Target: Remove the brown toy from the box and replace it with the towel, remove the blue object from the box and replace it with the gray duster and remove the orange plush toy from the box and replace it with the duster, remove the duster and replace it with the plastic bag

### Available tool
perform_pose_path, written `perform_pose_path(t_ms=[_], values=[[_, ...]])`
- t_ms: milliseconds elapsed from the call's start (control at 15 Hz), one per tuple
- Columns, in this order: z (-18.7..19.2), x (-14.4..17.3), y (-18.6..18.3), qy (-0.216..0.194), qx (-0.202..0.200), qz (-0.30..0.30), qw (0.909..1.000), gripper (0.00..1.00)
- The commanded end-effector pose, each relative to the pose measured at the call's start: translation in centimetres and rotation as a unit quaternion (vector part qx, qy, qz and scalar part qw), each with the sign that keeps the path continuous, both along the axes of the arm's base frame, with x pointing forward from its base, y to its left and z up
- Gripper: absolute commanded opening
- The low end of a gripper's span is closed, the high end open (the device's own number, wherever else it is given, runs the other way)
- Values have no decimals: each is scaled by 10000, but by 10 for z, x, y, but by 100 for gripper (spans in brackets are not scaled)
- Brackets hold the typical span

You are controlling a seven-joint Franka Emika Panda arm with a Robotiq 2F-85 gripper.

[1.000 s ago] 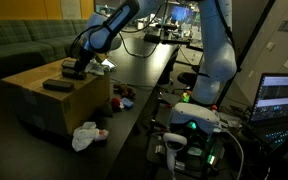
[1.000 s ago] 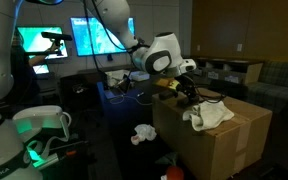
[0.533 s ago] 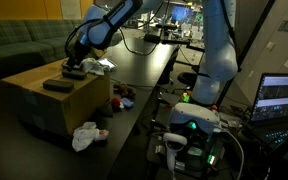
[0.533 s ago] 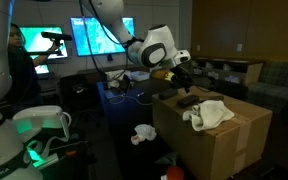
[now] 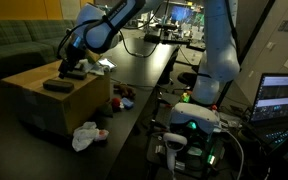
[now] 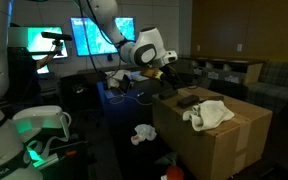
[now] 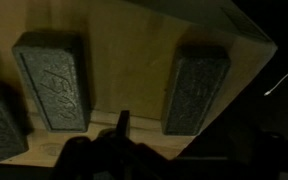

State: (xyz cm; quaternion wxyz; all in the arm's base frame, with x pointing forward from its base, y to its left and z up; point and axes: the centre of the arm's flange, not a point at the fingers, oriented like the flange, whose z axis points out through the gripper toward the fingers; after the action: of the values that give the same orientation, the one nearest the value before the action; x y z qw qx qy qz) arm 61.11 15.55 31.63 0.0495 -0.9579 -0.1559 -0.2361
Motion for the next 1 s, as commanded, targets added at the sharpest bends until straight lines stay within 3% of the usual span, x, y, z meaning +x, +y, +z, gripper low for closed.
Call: perform_pose_path(t_ms=[0,933], values=[[-2,-11,20,-74,14,112,9999,100],[-40,-15,41,76,13,466,9989,100]])
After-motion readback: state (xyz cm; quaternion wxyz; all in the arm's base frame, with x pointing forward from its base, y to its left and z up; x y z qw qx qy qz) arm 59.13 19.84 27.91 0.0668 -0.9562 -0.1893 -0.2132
